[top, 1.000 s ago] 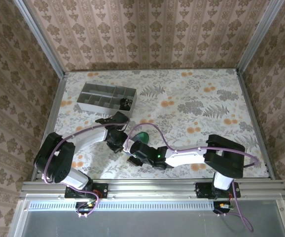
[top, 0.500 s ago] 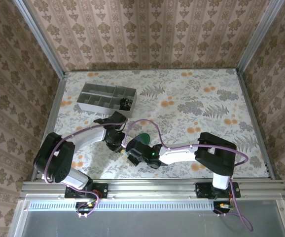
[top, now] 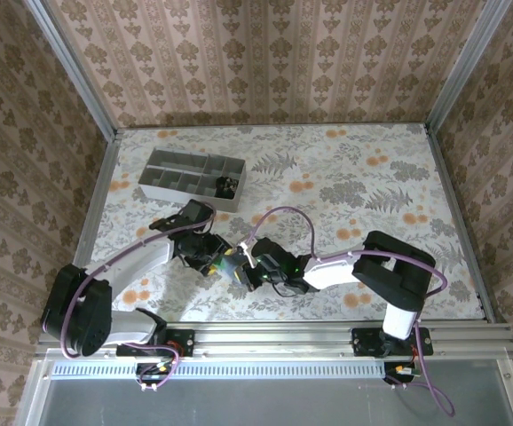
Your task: Roll the socks
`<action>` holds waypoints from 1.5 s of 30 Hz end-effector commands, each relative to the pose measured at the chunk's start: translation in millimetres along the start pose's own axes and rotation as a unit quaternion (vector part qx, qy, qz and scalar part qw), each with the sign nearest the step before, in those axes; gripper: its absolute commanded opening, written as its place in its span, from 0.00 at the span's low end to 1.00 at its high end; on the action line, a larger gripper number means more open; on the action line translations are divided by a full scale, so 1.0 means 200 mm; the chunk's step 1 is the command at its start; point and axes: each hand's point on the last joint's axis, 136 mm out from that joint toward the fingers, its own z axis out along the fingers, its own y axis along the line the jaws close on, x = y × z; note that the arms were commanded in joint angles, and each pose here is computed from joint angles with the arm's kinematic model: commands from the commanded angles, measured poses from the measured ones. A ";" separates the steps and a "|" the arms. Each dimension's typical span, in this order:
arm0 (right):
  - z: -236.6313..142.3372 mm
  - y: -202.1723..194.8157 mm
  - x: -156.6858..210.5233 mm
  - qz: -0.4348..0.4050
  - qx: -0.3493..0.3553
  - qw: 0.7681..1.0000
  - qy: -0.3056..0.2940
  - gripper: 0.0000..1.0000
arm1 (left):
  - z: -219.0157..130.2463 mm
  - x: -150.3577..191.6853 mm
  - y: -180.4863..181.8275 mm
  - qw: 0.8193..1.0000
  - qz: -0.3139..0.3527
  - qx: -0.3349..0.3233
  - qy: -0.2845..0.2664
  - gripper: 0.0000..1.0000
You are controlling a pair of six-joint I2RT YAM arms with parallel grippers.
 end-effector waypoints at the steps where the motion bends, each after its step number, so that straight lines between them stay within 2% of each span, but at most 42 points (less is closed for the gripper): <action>1: -0.08 -0.33 0.73 0.079 0.089 0.966 0.229 0.00 | -0.01 0.02 0.03 1.000 0.024 -0.001 0.004 0.55; 9: -0.11 -0.37 0.80 0.162 0.065 0.957 0.231 0.00 | -0.02 0.02 0.00 0.997 0.069 0.016 -0.018 0.51; 18: -0.12 -0.40 0.84 0.216 0.064 0.946 0.234 0.00 | 0.06 0.06 0.00 0.996 0.085 0.015 -0.003 0.47; 29: -0.14 -0.44 0.89 0.288 0.062 0.922 0.251 0.00 | 0.17 0.07 -0.06 0.993 0.117 0.018 -0.002 0.48; 38: -0.13 -0.48 0.97 0.345 0.062 0.897 0.271 0.00 | 0.32 0.08 0.06 0.990 0.138 -0.039 0.008 0.44; 42: -0.15 -0.51 0.97 0.351 0.071 0.894 0.269 0.00 | 0.39 0.09 0.22 0.987 0.128 -0.093 0.026 0.36; 44: -0.15 -0.52 0.97 0.343 0.077 0.896 0.270 0.00 | 0.41 0.10 0.29 0.986 0.123 -0.110 0.035 0.25; 45: -0.15 -0.52 0.95 0.331 0.078 0.900 0.272 0.00 | 0.41 0.10 0.32 0.985 0.119 -0.118 0.038 0.16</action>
